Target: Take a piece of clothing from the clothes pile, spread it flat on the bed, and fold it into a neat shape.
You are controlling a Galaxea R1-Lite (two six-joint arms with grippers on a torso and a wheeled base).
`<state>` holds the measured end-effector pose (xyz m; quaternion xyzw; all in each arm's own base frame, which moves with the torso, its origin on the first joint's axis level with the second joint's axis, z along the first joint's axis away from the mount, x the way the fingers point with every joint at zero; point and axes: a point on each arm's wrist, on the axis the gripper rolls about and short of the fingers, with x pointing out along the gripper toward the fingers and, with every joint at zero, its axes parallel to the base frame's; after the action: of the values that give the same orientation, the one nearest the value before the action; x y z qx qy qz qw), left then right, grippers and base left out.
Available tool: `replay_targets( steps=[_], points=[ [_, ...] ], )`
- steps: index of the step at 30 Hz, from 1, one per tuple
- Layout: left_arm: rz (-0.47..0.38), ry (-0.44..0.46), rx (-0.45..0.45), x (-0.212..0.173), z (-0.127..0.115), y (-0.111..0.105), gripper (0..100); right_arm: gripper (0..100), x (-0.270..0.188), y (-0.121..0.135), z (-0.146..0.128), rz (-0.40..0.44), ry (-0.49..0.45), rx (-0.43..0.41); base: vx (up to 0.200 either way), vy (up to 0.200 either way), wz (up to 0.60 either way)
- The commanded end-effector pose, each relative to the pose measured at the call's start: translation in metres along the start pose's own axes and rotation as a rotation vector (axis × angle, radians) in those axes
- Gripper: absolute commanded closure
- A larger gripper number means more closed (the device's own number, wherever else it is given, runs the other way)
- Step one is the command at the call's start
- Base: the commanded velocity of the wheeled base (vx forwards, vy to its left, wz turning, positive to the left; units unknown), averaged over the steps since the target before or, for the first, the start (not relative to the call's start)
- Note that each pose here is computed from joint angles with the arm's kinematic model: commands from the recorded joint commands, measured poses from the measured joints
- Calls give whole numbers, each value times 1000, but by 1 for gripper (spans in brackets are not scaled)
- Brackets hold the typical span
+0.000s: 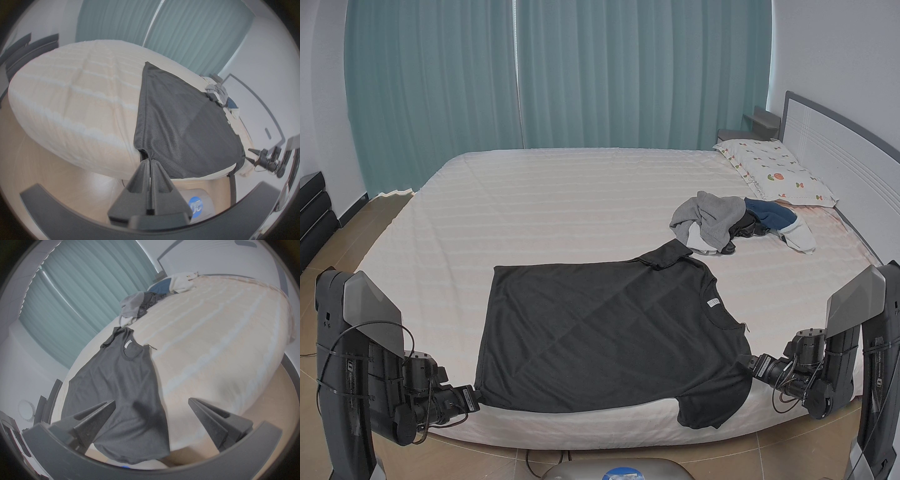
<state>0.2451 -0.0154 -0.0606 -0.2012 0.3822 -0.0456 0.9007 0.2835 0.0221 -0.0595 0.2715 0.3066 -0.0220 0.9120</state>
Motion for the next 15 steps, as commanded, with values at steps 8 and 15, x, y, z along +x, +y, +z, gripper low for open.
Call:
replay_targets(
  steps=[8, 15],
  points=[
    [-22, -35, -199, -11, 7, -6, 100, 100, 31, 4, 13, -3, 51, -33, 0, 0, 0],
    [-5, -39, -216, -11, 7, 0, 100, 100, 45, 8, 38, 15, -4, -20, 0, 0, 0]
  ],
)
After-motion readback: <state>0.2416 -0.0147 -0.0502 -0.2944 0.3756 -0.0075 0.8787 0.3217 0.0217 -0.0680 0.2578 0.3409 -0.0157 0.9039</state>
